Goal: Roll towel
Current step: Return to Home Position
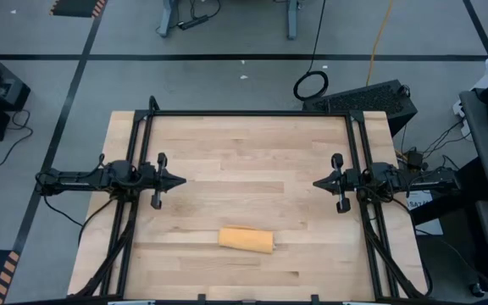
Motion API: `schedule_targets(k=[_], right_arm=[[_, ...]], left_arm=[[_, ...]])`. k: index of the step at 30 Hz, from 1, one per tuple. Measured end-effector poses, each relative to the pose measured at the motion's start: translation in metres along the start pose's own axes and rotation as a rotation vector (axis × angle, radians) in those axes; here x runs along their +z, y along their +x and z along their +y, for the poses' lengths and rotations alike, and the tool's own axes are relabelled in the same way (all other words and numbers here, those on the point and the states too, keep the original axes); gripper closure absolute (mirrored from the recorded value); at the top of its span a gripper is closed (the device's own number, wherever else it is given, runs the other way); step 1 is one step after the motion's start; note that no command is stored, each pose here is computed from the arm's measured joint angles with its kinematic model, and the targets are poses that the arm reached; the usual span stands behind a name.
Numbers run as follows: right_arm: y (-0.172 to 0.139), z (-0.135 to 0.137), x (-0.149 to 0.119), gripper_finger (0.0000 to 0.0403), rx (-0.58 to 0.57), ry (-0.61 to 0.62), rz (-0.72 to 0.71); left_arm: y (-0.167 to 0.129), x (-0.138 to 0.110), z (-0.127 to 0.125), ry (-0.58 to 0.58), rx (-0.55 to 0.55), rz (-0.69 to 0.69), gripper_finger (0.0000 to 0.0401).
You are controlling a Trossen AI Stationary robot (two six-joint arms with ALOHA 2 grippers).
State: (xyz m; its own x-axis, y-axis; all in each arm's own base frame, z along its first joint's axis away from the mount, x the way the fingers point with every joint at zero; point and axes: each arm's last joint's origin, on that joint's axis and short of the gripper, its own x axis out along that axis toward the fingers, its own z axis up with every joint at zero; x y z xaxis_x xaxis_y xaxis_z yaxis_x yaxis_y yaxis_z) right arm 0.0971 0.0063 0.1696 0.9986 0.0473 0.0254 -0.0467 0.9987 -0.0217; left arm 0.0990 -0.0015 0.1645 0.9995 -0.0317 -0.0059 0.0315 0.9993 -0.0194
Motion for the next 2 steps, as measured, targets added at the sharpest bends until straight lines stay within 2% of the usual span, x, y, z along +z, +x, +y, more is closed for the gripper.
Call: schedule_targets(k=[2], right_arm=[[0.0,0.0,0.0,0.0403,0.0,0.0,0.0]], left_arm=[[0.0,-0.0001,0.0,0.0,0.0,0.0,0.0399]])
